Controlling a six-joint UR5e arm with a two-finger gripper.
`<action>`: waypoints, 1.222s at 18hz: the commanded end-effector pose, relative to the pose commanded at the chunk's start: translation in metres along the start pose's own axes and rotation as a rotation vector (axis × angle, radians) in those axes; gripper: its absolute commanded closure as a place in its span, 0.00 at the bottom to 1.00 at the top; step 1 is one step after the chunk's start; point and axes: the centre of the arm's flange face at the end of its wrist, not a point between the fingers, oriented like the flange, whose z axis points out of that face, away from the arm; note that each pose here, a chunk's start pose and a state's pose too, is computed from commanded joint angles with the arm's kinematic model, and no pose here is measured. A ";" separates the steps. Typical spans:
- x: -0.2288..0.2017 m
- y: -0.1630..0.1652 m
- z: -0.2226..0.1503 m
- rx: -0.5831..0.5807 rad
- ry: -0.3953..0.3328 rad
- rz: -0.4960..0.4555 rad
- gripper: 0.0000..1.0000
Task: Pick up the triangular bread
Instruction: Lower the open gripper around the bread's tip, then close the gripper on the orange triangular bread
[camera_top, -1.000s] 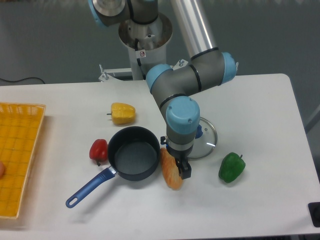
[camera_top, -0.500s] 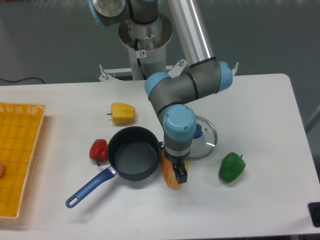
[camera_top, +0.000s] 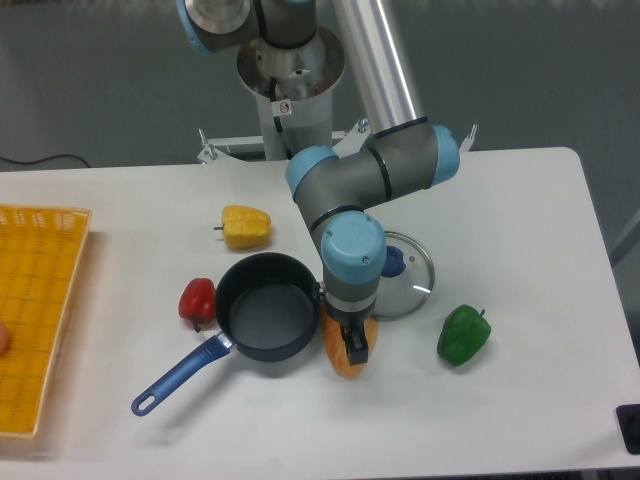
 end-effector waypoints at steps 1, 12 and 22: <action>0.000 0.000 0.000 0.000 0.000 0.000 0.00; 0.001 0.000 0.004 0.000 0.006 -0.002 0.01; 0.001 -0.007 0.011 -0.001 0.010 -0.003 0.03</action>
